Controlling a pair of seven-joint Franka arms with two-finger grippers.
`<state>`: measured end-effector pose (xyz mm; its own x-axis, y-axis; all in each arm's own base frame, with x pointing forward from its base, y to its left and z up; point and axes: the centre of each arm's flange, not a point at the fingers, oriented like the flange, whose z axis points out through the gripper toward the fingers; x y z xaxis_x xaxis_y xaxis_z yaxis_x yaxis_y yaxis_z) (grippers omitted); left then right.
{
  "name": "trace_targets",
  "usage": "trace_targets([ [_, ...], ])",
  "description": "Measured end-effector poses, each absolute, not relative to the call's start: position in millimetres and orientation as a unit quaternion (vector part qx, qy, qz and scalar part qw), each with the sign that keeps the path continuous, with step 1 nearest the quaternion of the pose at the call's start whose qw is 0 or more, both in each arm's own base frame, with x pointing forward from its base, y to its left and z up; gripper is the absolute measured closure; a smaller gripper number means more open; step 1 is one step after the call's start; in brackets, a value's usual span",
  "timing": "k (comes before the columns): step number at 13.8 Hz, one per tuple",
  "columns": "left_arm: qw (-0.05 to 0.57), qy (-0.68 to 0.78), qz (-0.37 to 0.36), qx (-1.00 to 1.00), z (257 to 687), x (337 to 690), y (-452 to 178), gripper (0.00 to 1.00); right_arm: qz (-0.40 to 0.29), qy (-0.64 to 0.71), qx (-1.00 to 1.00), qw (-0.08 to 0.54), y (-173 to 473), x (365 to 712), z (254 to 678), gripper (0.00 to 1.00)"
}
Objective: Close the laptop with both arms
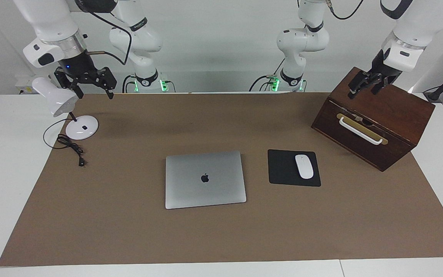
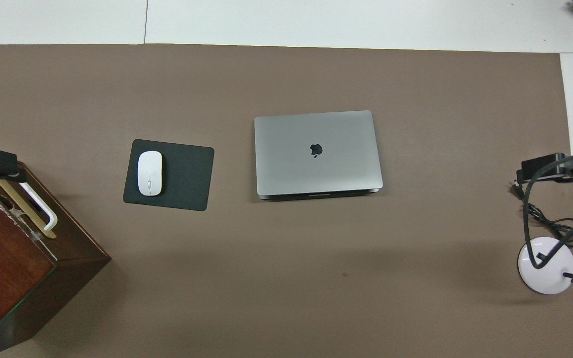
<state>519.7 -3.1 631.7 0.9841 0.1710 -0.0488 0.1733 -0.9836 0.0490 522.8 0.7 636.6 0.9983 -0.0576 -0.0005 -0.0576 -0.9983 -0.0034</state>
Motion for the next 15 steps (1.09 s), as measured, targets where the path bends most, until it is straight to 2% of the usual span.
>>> trace_targets([
  [15,0.004,0.054,-0.019,0.998,625,524,-31,0.0,0.0,0.029,-1.0,0.002,1,523,636,0.0],
])
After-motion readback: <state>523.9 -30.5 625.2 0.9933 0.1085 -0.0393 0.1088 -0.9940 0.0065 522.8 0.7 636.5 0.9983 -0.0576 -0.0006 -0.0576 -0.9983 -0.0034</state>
